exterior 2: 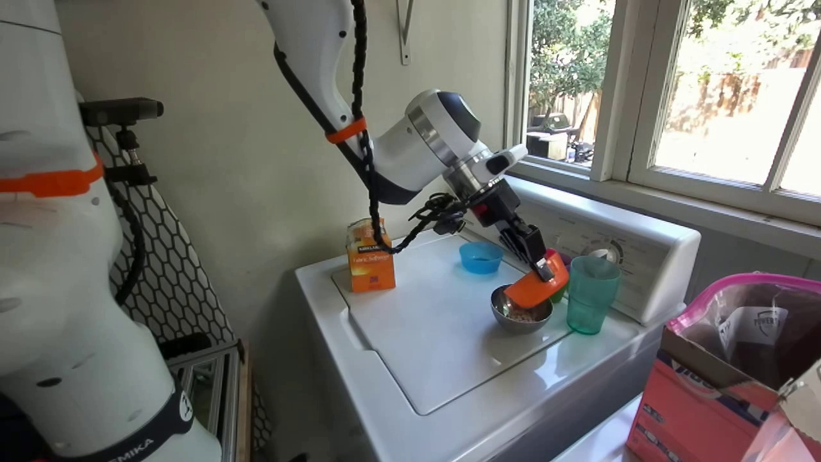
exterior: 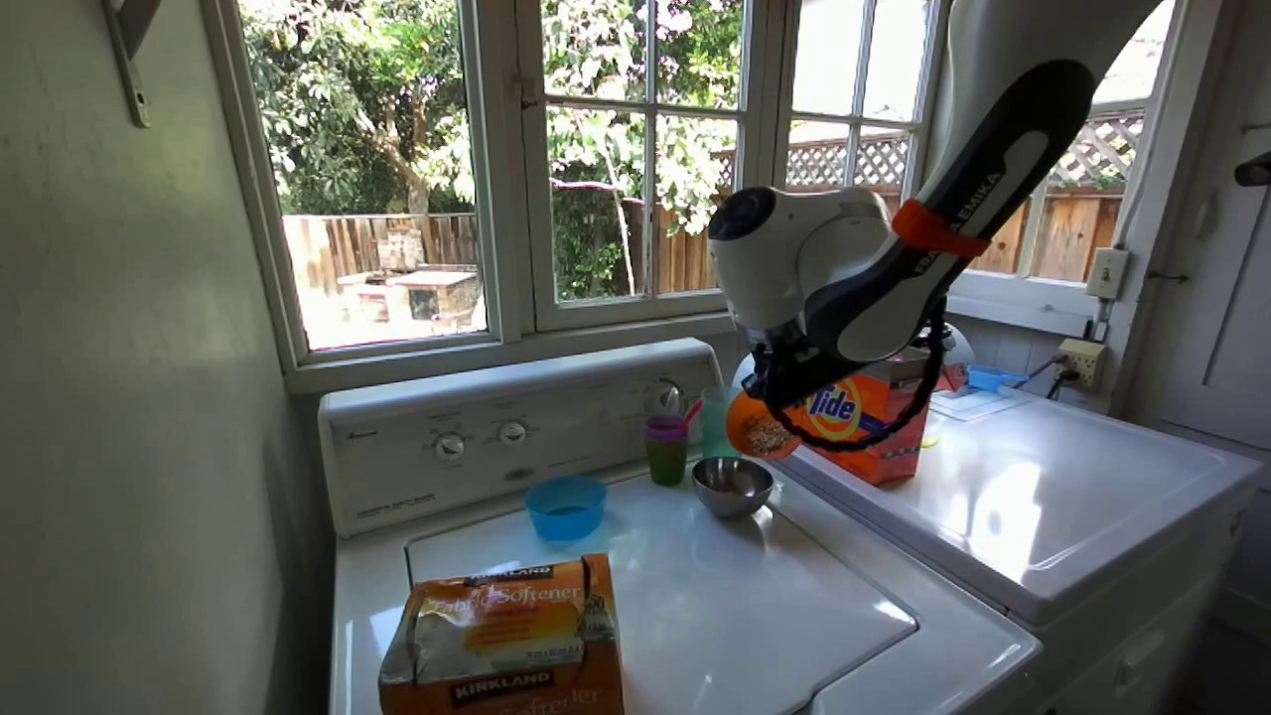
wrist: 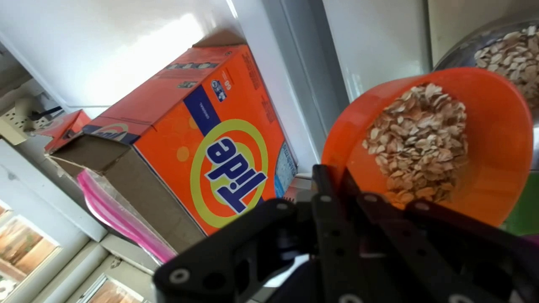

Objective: Move the objects from the orange bowl into the silver bowl

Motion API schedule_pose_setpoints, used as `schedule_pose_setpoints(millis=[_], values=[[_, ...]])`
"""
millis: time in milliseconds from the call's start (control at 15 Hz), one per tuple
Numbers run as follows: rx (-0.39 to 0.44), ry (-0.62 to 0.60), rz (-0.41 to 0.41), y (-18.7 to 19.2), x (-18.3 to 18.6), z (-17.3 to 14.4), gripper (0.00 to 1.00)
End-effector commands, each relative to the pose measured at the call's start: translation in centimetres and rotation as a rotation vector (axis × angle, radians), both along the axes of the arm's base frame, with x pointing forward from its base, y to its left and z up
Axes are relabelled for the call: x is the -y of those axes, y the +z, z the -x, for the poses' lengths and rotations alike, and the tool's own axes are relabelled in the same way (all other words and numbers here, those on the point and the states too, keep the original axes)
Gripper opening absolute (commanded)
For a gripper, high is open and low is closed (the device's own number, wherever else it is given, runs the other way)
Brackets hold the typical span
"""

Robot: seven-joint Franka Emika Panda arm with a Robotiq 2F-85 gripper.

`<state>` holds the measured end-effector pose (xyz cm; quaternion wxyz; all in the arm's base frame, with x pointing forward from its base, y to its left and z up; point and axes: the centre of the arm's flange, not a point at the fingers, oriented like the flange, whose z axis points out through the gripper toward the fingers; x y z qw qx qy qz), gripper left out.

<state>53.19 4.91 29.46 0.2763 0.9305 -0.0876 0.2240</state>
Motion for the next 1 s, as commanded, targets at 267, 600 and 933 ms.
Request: schedule_pose_setpoints(millis=[267,600,933], values=[[0.040,0.011,0.209,-1.8,-2.0,1.8,0.02],[0.078,0.046,0.295,-3.5,-4.0,2.4,0.02],[0.121,0.065,0.385,-5.2,-5.3,2.8,0.02]])
